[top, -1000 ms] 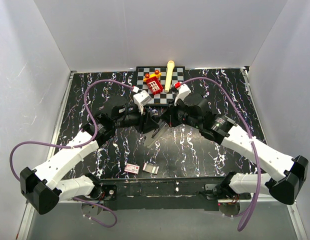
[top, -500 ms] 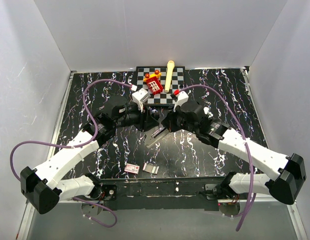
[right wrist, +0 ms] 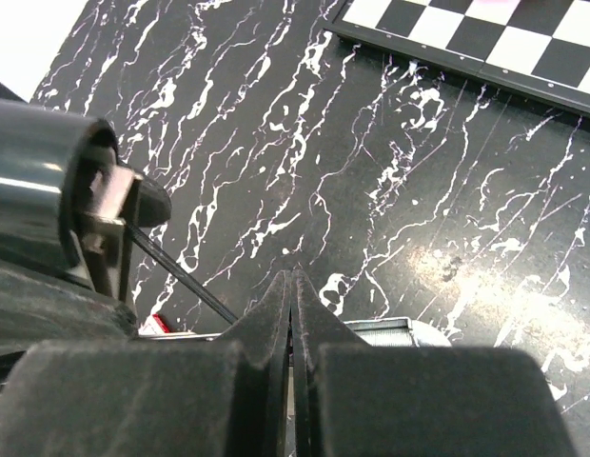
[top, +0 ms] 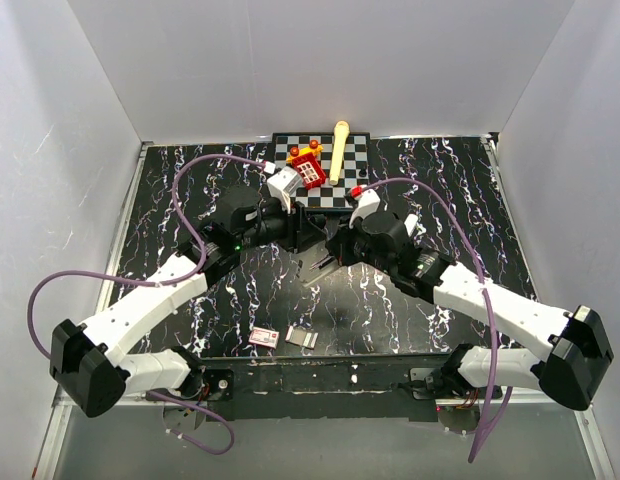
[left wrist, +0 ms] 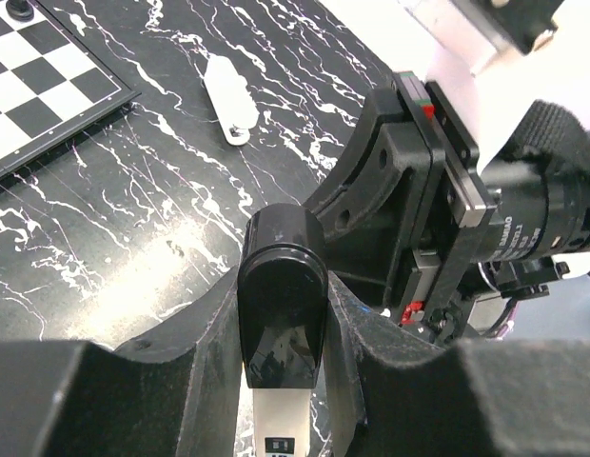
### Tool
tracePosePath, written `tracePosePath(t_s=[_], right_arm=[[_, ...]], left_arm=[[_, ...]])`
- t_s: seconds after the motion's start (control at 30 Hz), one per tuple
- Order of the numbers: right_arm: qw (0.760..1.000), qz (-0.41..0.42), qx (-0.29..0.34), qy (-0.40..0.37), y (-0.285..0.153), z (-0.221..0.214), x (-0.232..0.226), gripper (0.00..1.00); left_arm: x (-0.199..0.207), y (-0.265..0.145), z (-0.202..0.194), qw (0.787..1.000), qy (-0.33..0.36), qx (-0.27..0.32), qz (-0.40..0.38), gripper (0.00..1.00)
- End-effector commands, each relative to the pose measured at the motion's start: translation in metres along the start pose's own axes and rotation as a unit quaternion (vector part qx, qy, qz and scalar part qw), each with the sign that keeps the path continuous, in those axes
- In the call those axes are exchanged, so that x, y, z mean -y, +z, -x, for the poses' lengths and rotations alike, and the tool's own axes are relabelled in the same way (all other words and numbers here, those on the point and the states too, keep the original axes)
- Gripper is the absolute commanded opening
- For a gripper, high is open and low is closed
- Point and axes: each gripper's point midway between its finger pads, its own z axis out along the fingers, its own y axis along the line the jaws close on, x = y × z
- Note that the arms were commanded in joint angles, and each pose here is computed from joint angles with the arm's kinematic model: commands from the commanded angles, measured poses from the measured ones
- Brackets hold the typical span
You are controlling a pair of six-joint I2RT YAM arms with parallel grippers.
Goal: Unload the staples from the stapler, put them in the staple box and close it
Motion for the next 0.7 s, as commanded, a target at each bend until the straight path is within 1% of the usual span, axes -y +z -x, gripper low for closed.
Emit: tracePosePath(t_s=[0.0,0.23,0.27,0.47,0.67], right_arm=[[1.0,-0.02,0.016,-0.006,0.0,-0.005,0.011,0.01],[0.999,-0.046,0.015,-0.005,-0.002,-0.022,0.03,0.01],[0.999,-0.043,0.026,-0.004,-0.001,-0.018,0.029,0.01],[0.999,-0.039,0.024,-0.004,0.002,-0.024,0.031,0.01],[0.999,-0.013,0.031,-0.002,0.005,-0.024,0.022,0.01]], left_arm=[[0.014,-0.004,0.068,0.993,0.018,0.12,-0.011,0.0],[0.006,0.001,0.079,0.988,0.006,0.154,0.006,0.0],[0.005,0.002,0.081,0.987,0.004,0.158,0.008,0.0],[0.002,0.013,0.086,0.986,-0.011,0.168,0.006,0.0],[-0.01,0.027,0.085,0.984,-0.022,0.174,0.018,0.0]])
